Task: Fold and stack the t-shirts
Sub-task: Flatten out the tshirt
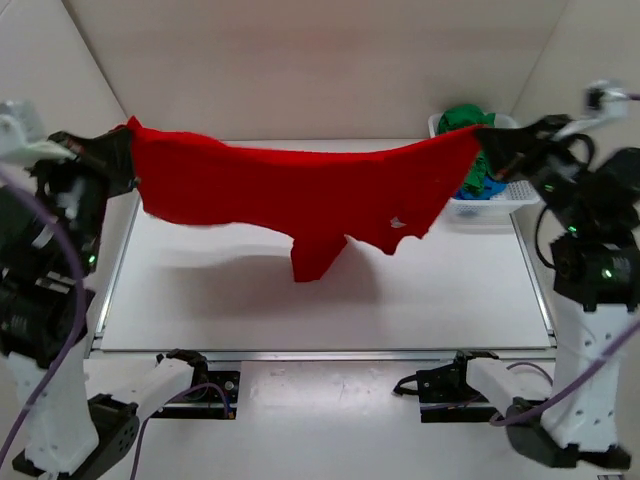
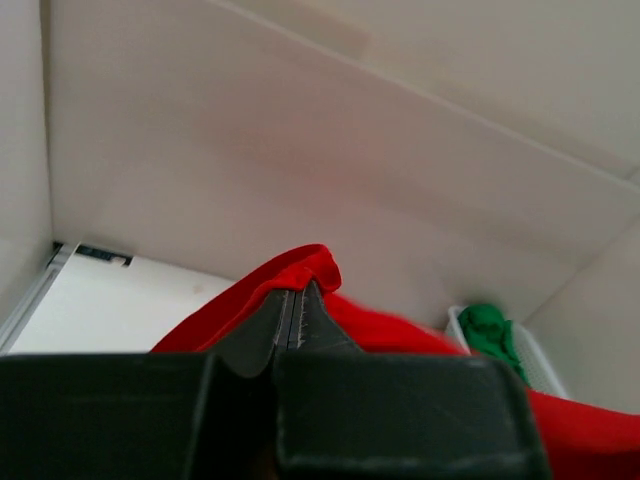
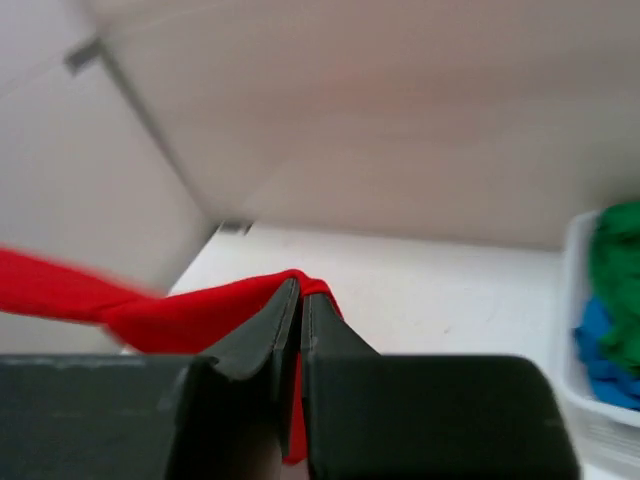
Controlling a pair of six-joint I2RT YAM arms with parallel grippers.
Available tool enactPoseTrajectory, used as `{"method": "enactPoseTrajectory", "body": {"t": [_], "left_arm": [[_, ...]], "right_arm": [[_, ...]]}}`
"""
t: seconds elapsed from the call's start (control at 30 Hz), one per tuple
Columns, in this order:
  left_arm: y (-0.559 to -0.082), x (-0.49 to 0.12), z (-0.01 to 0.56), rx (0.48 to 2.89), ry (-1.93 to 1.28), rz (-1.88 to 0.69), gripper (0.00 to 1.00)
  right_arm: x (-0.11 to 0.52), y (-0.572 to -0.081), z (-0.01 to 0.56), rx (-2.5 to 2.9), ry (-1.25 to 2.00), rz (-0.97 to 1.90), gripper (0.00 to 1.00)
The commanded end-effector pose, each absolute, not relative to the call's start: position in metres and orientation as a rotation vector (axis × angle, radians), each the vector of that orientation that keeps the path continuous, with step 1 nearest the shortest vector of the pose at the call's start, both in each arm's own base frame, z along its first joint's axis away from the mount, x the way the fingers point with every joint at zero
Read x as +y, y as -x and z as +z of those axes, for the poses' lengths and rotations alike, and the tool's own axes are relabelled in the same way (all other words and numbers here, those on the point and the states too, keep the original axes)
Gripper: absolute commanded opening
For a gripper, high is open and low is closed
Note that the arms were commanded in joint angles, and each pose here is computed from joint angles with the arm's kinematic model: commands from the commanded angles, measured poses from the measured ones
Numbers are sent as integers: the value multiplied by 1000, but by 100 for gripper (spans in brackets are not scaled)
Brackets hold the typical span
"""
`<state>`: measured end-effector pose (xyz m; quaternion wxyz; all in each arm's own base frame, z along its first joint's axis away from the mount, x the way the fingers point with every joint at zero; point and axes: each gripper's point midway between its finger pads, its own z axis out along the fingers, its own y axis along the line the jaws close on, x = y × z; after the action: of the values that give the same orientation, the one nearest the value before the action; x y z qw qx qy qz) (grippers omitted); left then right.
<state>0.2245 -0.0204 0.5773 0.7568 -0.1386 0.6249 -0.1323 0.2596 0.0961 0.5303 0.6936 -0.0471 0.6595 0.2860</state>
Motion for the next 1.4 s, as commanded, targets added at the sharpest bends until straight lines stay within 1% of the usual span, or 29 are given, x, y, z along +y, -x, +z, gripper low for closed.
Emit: {"method": "enactPoseTrajectory", "body": {"t": [0.0, 0.07, 0.17, 0.27, 0.33, 0.37, 0.4, 0.43, 0.47, 0.5, 0.57, 0.6, 0.63, 0.7, 0.77, 0.8, 0.9, 0.93, 0.97, 1.0, 1.03, 1.07, 1.1, 1.13, 1.17, 1.23, 1.3, 1.33, 1.37], "left_arm": [[-192, -20, 598, 1278, 261, -340, 0], [-179, -21, 604, 1250, 250, -379, 0], [-166, -20, 608, 1233, 249, -406, 0], [-171, -21, 604, 1247, 250, -398, 0], [-184, -25, 594, 1281, 243, -382, 0], [-194, -26, 584, 1303, 253, -367, 0], [-211, -31, 564, 1358, 250, -350, 0], [-217, -32, 564, 1350, 253, -349, 0], [-235, -34, 543, 1389, 266, -328, 0], [-252, -36, 516, 1451, 271, -303, 0], [-278, -38, 486, 1496, 296, -278, 0], [-298, -37, 452, 1568, 330, -244, 0], [-311, -34, 442, 1576, 356, -225, 0], [-342, -29, 396, 1652, 425, -189, 0], [-368, -28, 357, 1736, 452, -167, 0], [-385, -25, 331, 1798, 480, -139, 0], [-440, -2, 254, 1977, 551, -6, 0], [-450, 5, 253, 1992, 561, 16, 0], [-469, 18, 240, 2021, 598, 49, 0], [-481, 29, 214, 2082, 623, 75, 1], [-490, 34, 223, 2077, 630, 76, 12], [-502, 51, 220, 2082, 658, 88, 17], [-506, 60, 221, 2094, 662, 90, 20], [-506, 59, 221, 2100, 667, 87, 24], [-502, 60, 222, 2105, 652, 91, 27], [-493, 55, 229, 2080, 636, 75, 33], [-474, 42, 235, 2058, 617, 29, 41], [-462, 36, 232, 2070, 611, 11, 45], [-455, 27, 243, 2052, 590, -9, 45]], "right_arm": [[73, -192, 598, 1259, 140, 537, 0], [77, -171, 617, 1210, 154, 521, 0], [91, -156, 635, 1165, 209, 585, 0], [91, -164, 649, 1156, 236, 600, 0], [87, -187, 647, 1186, 240, 646, 0], [90, -189, 648, 1191, 260, 678, 0], [82, -208, 641, 1216, 263, 694, 0], [77, -228, 630, 1254, 232, 753, 0], [81, -237, 628, 1246, 251, 787, 0], [72, -263, 615, 1268, 203, 779, 0], [86, -300, 592, 1318, 196, 801, 0], [86, -325, 578, 1362, 173, 777, 0], [102, -350, 558, 1420, 185, 815, 0], [111, -394, 520, 1500, 156, 793, 0], [139, -443, 469, 1607, 150, 845, 0], [140, -459, 460, 1616, 142, 842, 0], [161, -551, 405, 1719, 136, 833, 0], [170, -584, 336, 1872, 103, 844, 0], [172, -592, 380, 1781, 125, 831, 0], [175, -614, 380, 1731, 138, 834, 23], [172, -623, 371, 1732, 117, 855, 41], [170, -630, 348, 1764, 91, 887, 52], [168, -623, 335, 1810, 79, 879, 50], [169, -616, 354, 1769, 112, 810, 53], [163, -617, 333, 1815, 117, 711, 57], [173, -600, 339, 1828, 170, 594, 58], [165, -588, 346, 1845, 196, 468, 67], [170, -578, 345, 1874, 208, 453, 70], [170, -570, 350, 1874, 228, 402, 74]]}}
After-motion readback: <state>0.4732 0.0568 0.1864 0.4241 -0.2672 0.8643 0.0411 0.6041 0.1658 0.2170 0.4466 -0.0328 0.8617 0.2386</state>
